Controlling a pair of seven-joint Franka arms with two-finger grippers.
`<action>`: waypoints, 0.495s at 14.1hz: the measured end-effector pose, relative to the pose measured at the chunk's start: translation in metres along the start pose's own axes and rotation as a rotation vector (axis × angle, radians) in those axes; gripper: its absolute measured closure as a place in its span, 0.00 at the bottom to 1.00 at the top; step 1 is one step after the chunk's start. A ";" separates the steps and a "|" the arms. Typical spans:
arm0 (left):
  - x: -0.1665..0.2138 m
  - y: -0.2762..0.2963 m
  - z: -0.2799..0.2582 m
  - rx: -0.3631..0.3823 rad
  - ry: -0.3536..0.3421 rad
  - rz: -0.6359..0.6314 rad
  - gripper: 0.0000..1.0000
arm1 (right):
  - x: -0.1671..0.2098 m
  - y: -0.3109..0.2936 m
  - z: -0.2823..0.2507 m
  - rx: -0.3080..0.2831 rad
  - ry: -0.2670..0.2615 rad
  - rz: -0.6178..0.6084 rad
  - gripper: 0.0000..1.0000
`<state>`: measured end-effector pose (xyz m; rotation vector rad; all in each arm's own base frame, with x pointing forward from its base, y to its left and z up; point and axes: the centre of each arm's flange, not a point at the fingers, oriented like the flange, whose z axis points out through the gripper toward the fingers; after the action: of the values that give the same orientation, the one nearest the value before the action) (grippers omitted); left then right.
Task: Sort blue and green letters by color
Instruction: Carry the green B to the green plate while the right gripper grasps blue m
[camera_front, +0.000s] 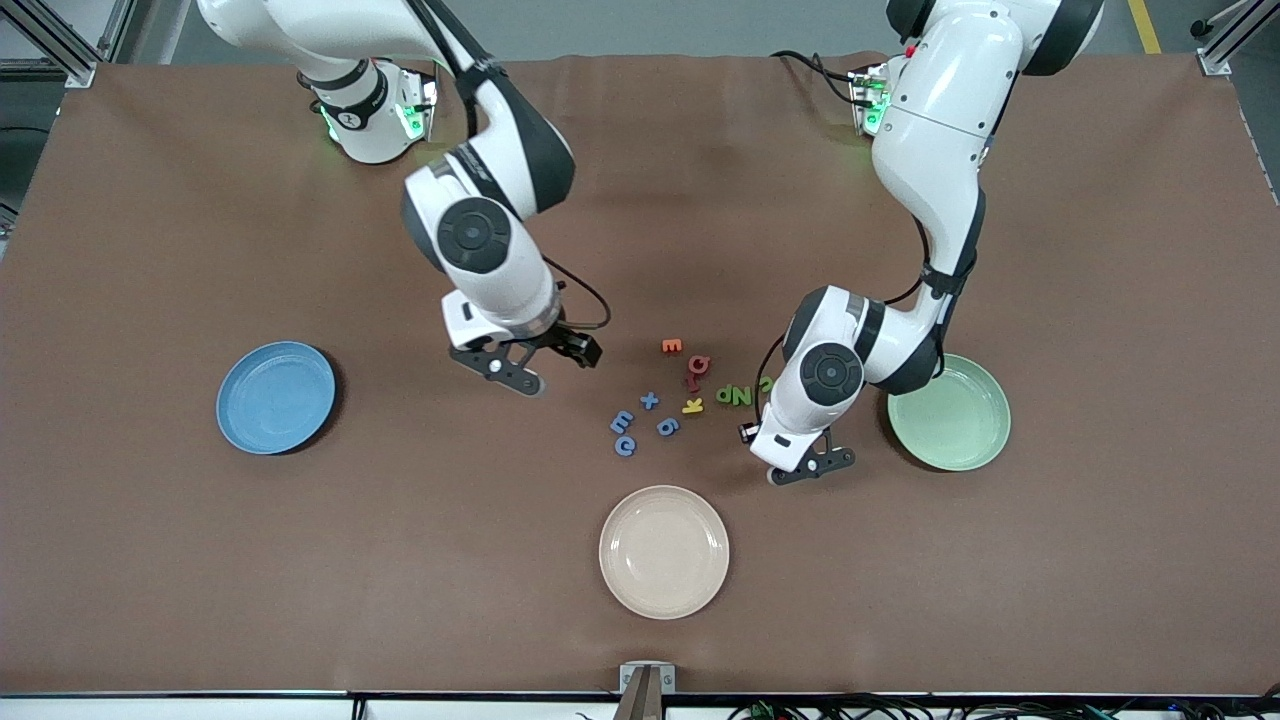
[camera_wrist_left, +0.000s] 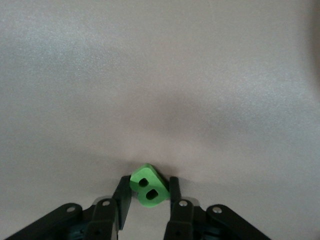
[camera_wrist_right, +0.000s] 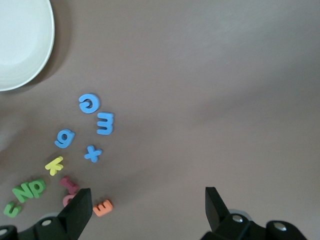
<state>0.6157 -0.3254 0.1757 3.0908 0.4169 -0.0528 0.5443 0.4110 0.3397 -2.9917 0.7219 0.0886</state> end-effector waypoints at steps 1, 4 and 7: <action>0.000 0.000 0.000 0.000 0.000 -0.002 0.65 | -0.006 -0.007 0.015 0.005 0.006 0.005 0.00; 0.011 -0.009 -0.010 -0.008 0.010 -0.020 0.65 | -0.022 -0.021 0.051 -0.010 0.005 0.013 0.00; 0.028 -0.030 -0.050 -0.011 0.004 -0.023 0.65 | -0.018 -0.035 0.074 -0.015 0.008 0.052 0.00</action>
<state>0.6360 -0.2874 0.2240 3.0761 0.4511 -0.0449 0.5413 0.4562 0.2688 -2.9896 0.8029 0.0843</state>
